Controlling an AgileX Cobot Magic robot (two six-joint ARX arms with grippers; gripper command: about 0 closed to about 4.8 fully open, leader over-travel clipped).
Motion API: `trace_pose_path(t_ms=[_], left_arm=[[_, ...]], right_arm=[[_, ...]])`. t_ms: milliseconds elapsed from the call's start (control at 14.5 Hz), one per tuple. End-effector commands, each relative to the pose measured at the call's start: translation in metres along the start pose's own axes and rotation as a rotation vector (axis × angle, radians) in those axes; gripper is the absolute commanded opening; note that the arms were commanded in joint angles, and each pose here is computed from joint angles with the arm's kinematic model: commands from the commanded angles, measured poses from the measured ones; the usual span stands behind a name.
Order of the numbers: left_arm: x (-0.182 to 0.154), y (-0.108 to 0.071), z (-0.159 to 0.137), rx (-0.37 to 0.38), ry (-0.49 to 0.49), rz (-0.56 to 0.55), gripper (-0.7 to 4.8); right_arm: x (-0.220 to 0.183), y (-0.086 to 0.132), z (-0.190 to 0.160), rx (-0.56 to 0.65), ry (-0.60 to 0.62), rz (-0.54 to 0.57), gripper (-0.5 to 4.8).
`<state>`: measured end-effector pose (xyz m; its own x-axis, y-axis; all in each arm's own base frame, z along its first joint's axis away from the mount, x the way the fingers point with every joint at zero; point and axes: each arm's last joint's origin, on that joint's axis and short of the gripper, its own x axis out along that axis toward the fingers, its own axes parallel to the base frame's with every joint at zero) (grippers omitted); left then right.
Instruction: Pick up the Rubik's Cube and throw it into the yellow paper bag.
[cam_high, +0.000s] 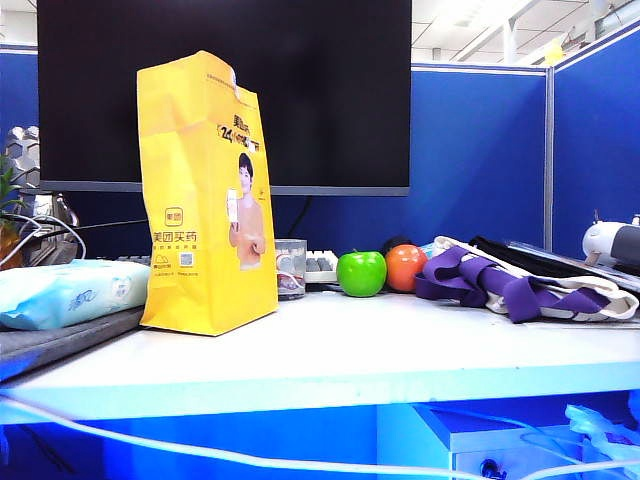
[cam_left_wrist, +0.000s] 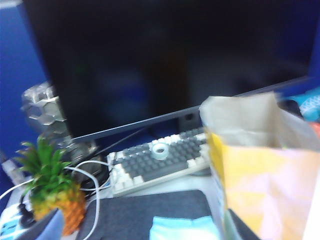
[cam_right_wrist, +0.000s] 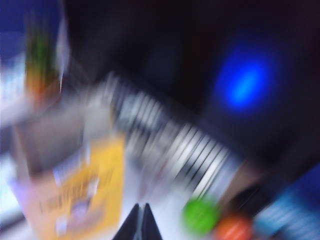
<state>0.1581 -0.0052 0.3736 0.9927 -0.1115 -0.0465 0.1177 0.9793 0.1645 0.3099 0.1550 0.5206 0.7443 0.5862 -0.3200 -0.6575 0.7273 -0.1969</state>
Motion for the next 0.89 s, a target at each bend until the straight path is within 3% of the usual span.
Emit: trace_pose_path(t_ms=[69,206,344,550,688,825,894], left_arm=[[-0.008,0.000,-0.003,0.001,0.047,0.008,4.25],[-0.013,0.000,-0.003,-0.003,0.049,0.006,4.25],[-0.020,-0.001,0.000,-0.005,0.026,0.003,4.25],[-0.023,-0.003,-0.002,-0.039,0.046,-0.047,4.25],[-0.026,-0.004,-0.004,-0.042,0.067,-0.067,4.25],[-0.026,-0.004,-0.005,-0.043,0.072,-0.070,4.25],[-0.026,-0.005,-0.006,-0.045,0.079,-0.077,4.25]], right_arm=[[-0.098,0.010,0.034,-0.044,-0.227,-0.134,-0.06],[-0.165,0.023,0.041,-0.081,-0.324,-0.173,-0.06],[-0.214,0.035,0.036,-0.110,-0.348,-0.201,-0.06],[-0.240,0.042,0.025,-0.170,-0.321,-0.257,-0.06],[-0.251,0.049,0.003,-0.145,-0.292,-0.291,-0.06],[-0.255,0.059,-0.033,-0.084,-0.318,-0.334,-0.06],[-0.246,0.071,-0.074,0.006,-0.434,-0.284,-0.06]])
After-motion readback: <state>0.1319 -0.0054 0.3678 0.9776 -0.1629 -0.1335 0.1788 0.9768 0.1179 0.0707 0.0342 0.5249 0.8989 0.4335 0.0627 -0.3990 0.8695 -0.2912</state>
